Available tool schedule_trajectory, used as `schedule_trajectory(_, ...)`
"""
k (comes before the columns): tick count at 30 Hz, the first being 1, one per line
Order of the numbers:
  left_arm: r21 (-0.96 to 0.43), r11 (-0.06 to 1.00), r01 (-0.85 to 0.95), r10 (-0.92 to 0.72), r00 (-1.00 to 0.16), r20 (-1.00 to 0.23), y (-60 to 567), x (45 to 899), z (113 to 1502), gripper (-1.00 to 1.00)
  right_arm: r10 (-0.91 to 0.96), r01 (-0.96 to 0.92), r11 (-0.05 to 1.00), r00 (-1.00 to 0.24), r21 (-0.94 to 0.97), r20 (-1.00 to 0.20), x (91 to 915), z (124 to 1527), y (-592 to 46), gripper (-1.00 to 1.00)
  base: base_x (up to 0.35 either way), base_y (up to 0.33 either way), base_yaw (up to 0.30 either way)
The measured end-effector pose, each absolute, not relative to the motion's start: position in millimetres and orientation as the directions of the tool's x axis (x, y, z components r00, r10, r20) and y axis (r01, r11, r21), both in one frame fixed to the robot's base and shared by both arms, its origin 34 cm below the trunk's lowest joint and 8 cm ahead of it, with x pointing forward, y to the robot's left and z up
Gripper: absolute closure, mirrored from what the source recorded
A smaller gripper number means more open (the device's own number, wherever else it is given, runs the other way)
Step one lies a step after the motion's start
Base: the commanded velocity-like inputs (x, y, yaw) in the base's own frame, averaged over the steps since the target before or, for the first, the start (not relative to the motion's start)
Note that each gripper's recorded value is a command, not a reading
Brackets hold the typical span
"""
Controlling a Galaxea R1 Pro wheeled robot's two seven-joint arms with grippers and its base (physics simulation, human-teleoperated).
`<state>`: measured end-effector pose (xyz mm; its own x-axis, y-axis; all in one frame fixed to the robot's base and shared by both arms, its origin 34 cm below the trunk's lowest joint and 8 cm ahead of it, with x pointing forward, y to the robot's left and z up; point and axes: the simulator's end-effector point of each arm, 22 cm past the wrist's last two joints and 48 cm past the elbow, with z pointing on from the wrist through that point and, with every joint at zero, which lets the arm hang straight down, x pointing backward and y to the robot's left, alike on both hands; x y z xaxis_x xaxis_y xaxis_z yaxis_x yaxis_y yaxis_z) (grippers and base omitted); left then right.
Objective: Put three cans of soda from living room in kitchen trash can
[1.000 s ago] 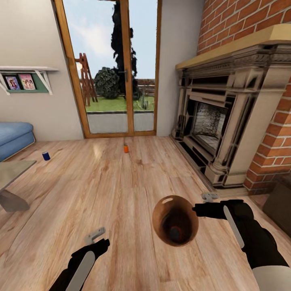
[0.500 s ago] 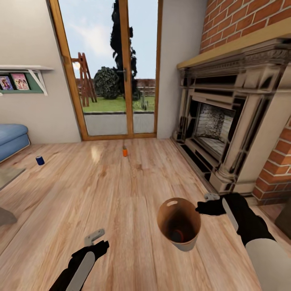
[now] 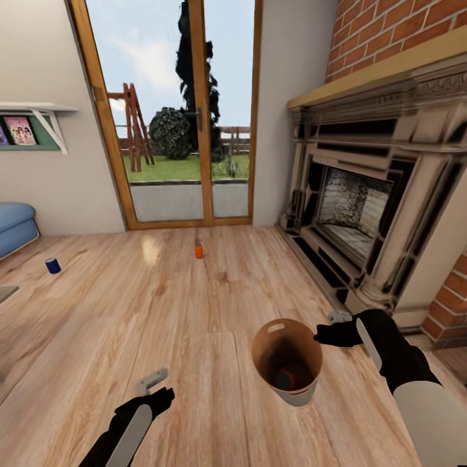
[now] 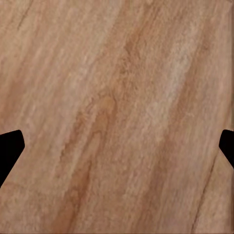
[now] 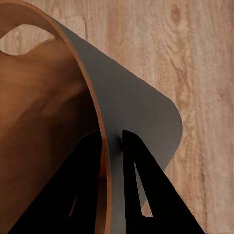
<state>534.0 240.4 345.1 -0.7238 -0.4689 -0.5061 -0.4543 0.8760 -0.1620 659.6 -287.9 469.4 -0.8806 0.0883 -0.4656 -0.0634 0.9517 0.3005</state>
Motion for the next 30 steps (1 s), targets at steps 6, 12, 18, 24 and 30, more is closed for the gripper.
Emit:
schedule_trajectory(6, -0.159, 0.873, -0.461, -0.474, -0.726, -0.498, 242.1, 531.4, 341.4, -1.00, 0.066, -0.093, 0.956, -0.856, 0.279, -0.512, 665.4, 485.5, -287.2, 1.00, 0.336, 0.109, 0.000)
schedule_trajectory(12, -0.159, 0.872, -0.462, -0.475, -0.727, -0.496, 242.3, 530.7, 340.5, -1.00, 0.050, -0.132, 0.953, -0.821, 0.275, -0.568, 660.5, 501.8, -279.2, 1.00, 0.327, 0.154, 0.000)
schedule_trajectory(18, -0.159, 0.872, -0.463, -0.477, -0.726, -0.495, 242.6, 530.6, 340.3, -1.00, 0.045, -0.136, 0.954, -0.814, 0.266, -0.579, 660.1, 505.4, -279.8, 1.00, 0.325, 0.167, 0.000)
schedule_trajectory(24, -0.158, 0.872, -0.463, -0.475, -0.726, -0.496, 242.9, 530.7, 340.4, -1.00, 0.045, -0.135, 0.955, -0.813, 0.263, -0.581, 660.3, 505.5, -280.6, 1.00, 0.323, 0.177, 0.000)
schedule_trajectory(30, -0.154, 0.874, -0.461, -0.472, -0.727, -0.498, 243.0, 530.6, 340.2, -1.00, 0.049, -0.135, 0.953, -0.814, 0.270, -0.579, 660.0, 505.6, -279.6, 1.00, 0.327, 0.131, 0.000)
